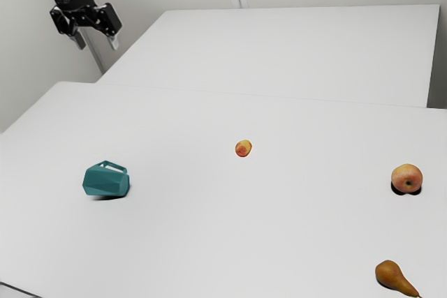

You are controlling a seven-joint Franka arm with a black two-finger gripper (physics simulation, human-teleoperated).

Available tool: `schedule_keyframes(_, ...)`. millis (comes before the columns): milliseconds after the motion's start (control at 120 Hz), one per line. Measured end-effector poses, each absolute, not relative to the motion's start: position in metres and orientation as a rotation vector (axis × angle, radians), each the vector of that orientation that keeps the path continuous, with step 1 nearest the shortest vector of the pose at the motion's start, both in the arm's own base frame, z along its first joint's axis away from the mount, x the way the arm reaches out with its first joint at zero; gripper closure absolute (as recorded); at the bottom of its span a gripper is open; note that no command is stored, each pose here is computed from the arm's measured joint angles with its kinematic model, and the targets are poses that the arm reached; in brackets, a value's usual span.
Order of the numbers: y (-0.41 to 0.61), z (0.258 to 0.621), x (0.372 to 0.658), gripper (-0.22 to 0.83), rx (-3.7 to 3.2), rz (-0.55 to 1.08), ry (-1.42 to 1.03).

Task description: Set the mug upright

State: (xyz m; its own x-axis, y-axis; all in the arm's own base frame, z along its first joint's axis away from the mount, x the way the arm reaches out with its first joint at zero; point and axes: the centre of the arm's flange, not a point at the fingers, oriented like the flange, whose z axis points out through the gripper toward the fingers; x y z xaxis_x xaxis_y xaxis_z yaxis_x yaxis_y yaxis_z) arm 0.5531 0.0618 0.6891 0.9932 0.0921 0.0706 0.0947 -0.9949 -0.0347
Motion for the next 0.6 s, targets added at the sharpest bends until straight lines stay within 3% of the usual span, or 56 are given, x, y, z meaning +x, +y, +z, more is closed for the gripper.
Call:
schedule_keyframes(183,0.066,0.684,0.548,0.01,-3.127,-0.085,-0.136)
schedule_keyframes(275,0.057,0.665,0.519,0.01,-3.195,-0.057,-0.096)
schedule_keyframes(392,0.104,0.614,0.459,0.02,-3.300,-0.035,-0.265)
schedule_keyframes(600,0.201,0.492,0.401,0.02,-3.431,0.003,-0.755)
